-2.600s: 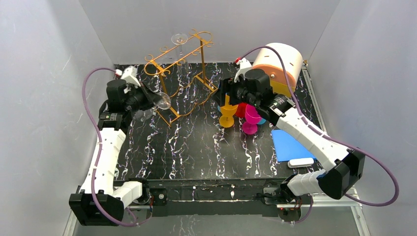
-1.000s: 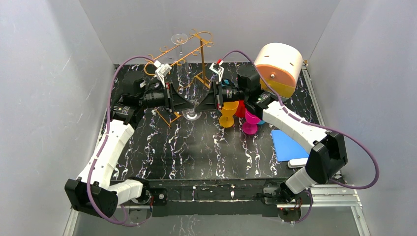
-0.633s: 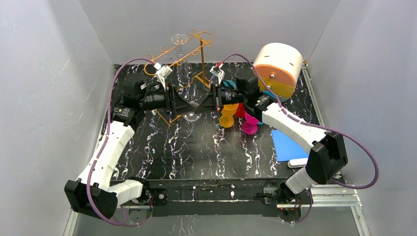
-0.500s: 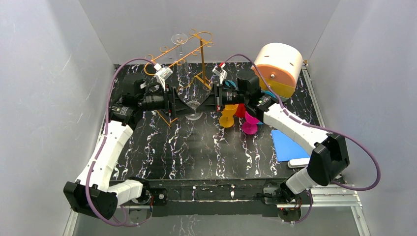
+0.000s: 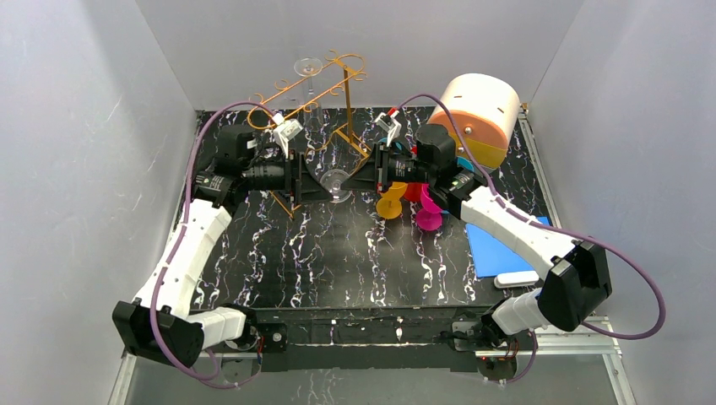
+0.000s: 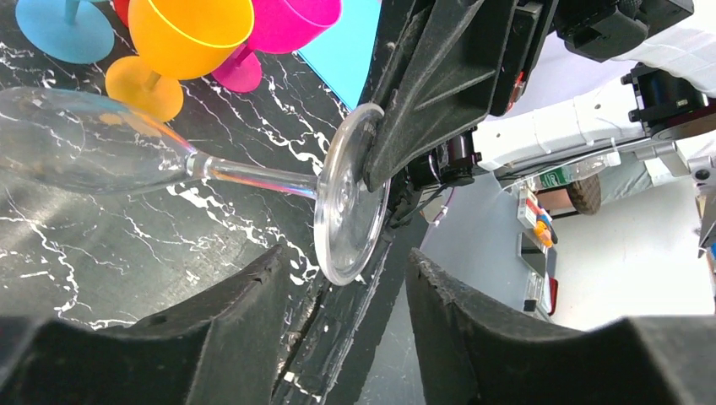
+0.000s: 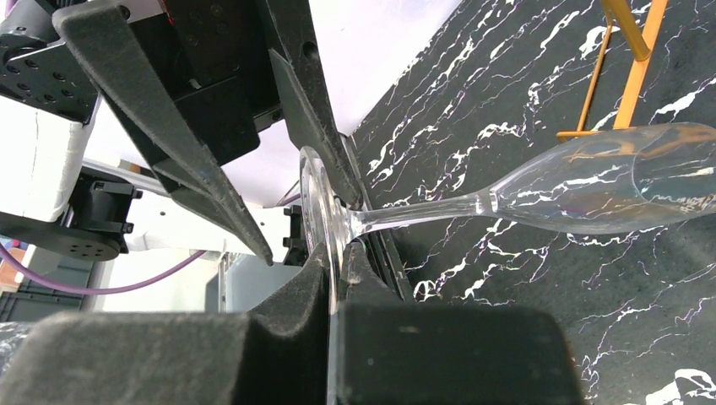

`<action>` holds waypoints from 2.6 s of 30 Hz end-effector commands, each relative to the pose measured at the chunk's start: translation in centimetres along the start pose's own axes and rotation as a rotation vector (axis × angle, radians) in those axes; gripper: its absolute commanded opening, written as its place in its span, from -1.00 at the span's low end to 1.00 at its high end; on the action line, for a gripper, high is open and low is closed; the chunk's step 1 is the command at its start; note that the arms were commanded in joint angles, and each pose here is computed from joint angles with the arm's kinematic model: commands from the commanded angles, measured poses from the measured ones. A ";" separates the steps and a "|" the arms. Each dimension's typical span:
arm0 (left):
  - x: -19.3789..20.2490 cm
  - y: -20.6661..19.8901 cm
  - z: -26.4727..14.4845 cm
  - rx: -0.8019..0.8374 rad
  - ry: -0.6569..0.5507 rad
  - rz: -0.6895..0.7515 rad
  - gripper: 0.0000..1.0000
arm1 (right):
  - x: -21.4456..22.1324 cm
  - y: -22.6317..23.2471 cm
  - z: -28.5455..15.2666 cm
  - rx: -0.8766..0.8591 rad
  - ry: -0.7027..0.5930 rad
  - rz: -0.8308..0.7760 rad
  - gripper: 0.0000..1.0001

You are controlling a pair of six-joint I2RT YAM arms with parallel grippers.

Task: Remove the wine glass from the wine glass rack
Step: Place the wine glass at the center of the board.

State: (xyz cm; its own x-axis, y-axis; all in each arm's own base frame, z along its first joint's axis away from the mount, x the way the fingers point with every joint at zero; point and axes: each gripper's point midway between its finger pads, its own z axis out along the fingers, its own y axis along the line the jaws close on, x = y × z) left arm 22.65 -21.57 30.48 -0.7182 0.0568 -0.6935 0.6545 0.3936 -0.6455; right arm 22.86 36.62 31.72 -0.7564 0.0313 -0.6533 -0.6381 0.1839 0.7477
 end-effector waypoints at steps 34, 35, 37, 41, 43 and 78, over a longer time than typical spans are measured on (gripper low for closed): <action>0.8 -0.6 1.7 0.099 -0.052 0.168 -1.00 | -3.7 2.7 -1.7 -0.016 -0.156 -0.133 0.17; 0.7 -0.5 1.7 0.096 -0.064 0.183 -1.00 | -4.1 2.4 -2.1 0.012 -0.184 -0.137 0.21; 1.1 -1.4 1.3 0.144 -0.087 0.266 -1.00 | -4.9 1.6 -2.9 0.072 -0.224 -0.137 0.27; 2.3 -2.7 0.7 0.224 -0.079 0.347 -1.00 | -6.0 -0.2 -4.6 0.167 -0.279 -0.131 0.44; 2.6 -3.0 0.7 0.248 -0.070 0.350 -1.00 | -6.4 -2.0 -5.6 0.233 -0.266 -0.092 0.58; 6.1 -7.6 -2.1 0.563 -0.073 0.757 -1.00 | -8.0 -3.3 -7.9 -0.018 -0.124 0.134 0.62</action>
State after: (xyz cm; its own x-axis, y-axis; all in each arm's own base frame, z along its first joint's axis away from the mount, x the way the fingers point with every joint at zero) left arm 13.47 -22.32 30.09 -0.1105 0.0876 -0.9900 0.9786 -0.1642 -0.1238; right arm 29.94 27.64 32.01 -0.8618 0.1827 -0.4731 -0.4332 0.2200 0.8740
